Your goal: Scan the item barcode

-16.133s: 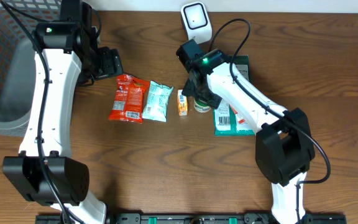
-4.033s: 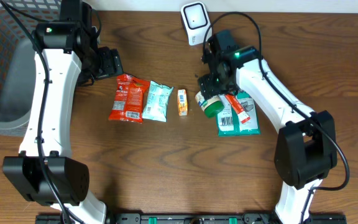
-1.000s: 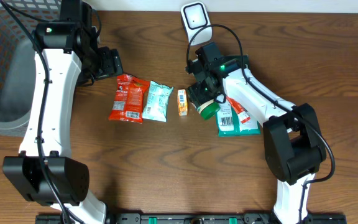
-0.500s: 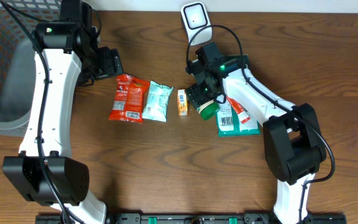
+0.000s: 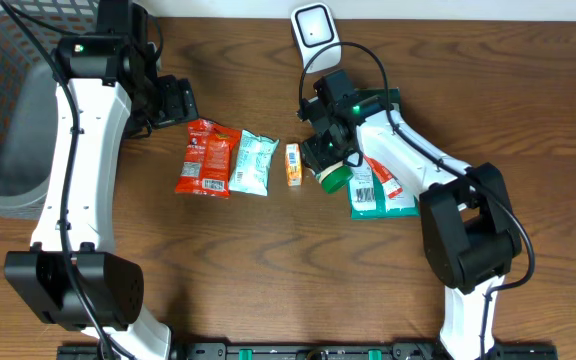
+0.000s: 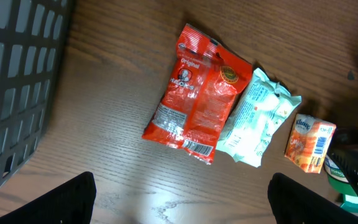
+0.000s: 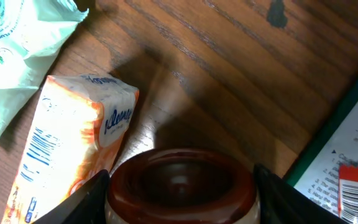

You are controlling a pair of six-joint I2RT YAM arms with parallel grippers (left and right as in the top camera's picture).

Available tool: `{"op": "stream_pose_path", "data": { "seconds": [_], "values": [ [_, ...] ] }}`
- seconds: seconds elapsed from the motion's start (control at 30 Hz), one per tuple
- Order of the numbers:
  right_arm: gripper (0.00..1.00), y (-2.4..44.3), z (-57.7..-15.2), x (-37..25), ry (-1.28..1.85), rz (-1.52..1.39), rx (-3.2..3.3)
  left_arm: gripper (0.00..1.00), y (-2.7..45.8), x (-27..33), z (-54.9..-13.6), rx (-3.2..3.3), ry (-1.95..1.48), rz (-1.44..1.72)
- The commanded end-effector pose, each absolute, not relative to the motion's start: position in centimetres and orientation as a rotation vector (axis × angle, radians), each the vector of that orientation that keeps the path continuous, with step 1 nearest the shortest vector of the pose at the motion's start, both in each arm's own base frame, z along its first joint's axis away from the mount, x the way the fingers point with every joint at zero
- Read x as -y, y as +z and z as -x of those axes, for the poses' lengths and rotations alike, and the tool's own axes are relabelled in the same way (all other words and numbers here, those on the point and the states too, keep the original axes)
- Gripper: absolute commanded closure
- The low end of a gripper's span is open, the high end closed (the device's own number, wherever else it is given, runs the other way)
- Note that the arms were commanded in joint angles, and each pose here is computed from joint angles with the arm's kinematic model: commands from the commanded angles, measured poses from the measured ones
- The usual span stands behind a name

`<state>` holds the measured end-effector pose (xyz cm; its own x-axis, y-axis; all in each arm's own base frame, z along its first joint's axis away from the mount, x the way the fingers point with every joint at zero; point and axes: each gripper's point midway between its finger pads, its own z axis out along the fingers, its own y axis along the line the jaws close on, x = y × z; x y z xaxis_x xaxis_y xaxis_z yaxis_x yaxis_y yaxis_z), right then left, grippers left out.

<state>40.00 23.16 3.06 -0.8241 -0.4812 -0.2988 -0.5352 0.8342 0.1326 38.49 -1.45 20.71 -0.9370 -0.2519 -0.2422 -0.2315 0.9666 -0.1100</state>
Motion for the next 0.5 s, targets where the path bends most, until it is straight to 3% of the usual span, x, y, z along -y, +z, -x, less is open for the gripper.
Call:
{"op": "stream_pose_path", "data": {
  "seconds": [0.0, 0.37, 0.4, 0.47],
  "values": [
    [0.48, 8.4, -41.0, -23.7, 0.336, 0.755, -2.644, 0.11, 20.6, 1.0, -38.5, -2.863, -0.086, 0.362],
    [0.52, 9.4, -40.1, -23.2, 0.345, 0.662, -2.69, 0.11, 20.6, 1.0, -38.5, -2.863, -0.086, 0.362],
    [0.5, 9.4, -40.1, -23.0, 0.338, 0.661, -2.697, 0.11, 20.6, 1.0, -38.4, -2.863, -0.087, 0.362],
    [0.35, 9.3, -40.2, -22.5, 0.297, 0.649, -2.701, 0.11, 20.6, 1.0, -38.5, -2.863, -0.086, 0.362]
  ]
}}
